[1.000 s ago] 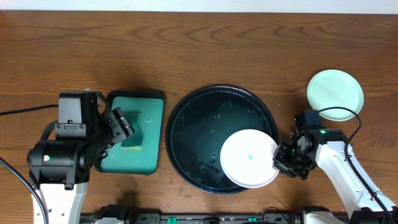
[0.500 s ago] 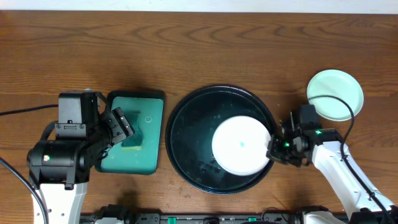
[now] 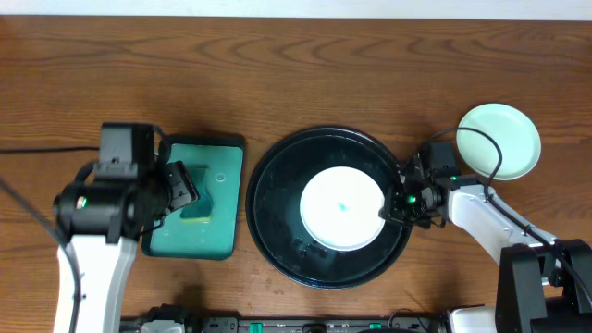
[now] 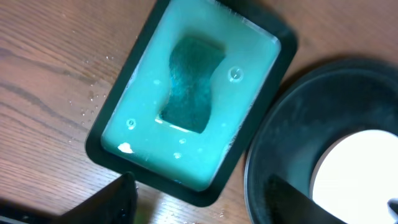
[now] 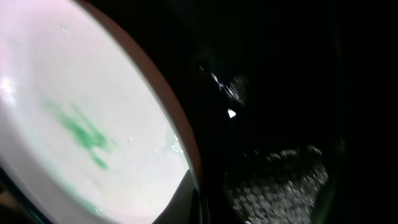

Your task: Clean dirty plates on tray and stack at the side

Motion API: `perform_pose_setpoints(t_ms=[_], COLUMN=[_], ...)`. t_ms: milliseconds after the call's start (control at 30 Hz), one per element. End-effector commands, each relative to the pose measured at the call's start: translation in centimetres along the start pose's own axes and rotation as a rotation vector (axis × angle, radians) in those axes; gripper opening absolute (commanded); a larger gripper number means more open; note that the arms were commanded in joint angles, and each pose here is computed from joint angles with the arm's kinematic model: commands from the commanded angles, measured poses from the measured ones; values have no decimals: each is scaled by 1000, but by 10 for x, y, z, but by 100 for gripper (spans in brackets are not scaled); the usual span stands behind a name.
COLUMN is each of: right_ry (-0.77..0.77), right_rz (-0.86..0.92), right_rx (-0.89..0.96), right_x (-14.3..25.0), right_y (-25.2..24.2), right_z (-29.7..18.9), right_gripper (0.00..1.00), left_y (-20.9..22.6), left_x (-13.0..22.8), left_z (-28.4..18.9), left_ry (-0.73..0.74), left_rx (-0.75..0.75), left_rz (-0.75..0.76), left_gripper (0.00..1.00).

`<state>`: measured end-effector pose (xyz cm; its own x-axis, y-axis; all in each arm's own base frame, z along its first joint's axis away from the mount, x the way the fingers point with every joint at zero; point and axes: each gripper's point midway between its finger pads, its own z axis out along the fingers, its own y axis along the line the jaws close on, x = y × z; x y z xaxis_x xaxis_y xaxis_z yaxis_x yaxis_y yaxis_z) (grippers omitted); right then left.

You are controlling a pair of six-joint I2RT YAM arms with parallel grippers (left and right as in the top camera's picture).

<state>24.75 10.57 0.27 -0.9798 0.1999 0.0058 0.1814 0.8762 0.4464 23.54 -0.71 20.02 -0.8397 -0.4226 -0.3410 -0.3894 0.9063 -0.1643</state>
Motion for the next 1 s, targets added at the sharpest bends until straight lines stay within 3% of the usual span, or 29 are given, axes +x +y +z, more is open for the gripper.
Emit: perform_pose_setpoints(t_ms=[0,200,500,967], right_ry=[-45,-87,-44,-34], right_rz=[-72,-95,-93,-138], right_rx=[-43,-59,-34,-31], right_x=[-22,-40,-34,-30], right_y=[21,34,26,34], right_z=[-9,-21,-11,-4], right_gripper=[1,1,1,1], left_y=[3,7,17,21], left_x=[4,13,34,42], left_z=[24,72,142,194], left_ry=[95,287,521,491], left_rx=[-57,-150,-263,-239], left_rz=[40,43,46,77], left_gripper=[61,59,52,47])
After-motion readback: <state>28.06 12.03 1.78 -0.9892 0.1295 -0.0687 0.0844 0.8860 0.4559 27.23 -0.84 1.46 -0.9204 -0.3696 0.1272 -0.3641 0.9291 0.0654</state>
